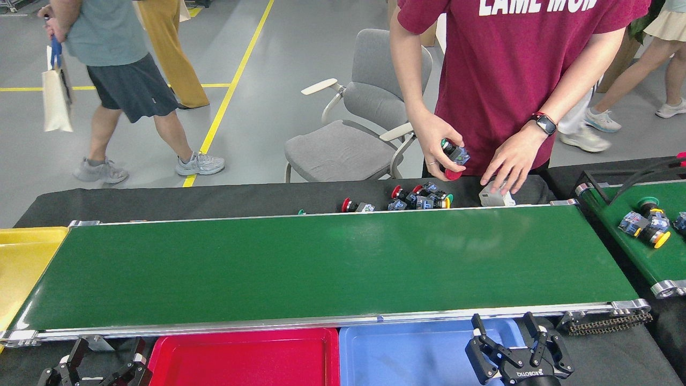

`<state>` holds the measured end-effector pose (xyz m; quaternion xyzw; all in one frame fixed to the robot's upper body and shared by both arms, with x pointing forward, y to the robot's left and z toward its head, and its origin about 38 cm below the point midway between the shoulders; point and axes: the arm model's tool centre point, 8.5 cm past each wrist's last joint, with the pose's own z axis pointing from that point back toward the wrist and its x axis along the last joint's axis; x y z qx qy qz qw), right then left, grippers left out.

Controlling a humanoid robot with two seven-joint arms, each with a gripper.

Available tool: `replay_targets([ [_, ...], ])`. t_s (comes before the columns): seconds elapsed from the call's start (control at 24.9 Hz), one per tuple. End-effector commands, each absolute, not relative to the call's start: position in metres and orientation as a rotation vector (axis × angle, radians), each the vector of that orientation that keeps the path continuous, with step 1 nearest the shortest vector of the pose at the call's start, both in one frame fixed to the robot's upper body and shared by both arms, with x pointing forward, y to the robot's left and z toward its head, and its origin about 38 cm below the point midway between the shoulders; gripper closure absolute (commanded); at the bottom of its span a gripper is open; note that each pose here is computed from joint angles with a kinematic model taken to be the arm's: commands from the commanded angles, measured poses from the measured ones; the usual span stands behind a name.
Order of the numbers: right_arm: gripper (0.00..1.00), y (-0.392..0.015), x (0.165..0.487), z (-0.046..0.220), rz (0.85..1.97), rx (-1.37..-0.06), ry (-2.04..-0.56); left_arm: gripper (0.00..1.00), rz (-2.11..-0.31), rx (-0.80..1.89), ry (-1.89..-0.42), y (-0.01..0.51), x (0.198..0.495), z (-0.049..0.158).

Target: Pick switch part from conveyor to tray

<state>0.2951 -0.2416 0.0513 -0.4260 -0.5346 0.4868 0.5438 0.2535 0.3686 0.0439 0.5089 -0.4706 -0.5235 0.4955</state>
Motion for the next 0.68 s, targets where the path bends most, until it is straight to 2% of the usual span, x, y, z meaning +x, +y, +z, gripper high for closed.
replay_targets([
  [0.0,0.01,-0.2402,0.2984,0.0595,1.142,-1.028,-1.296,0.0,-1.271,1.259,-1.151,0.3713,0.2561,0.0511],
  [0.64,0.01,-0.2404,0.2979,0.059,1.142,-1.029,-1.293,0.0,-1.278,1.256,-1.151,0.371,0.2551,0.0507],
])
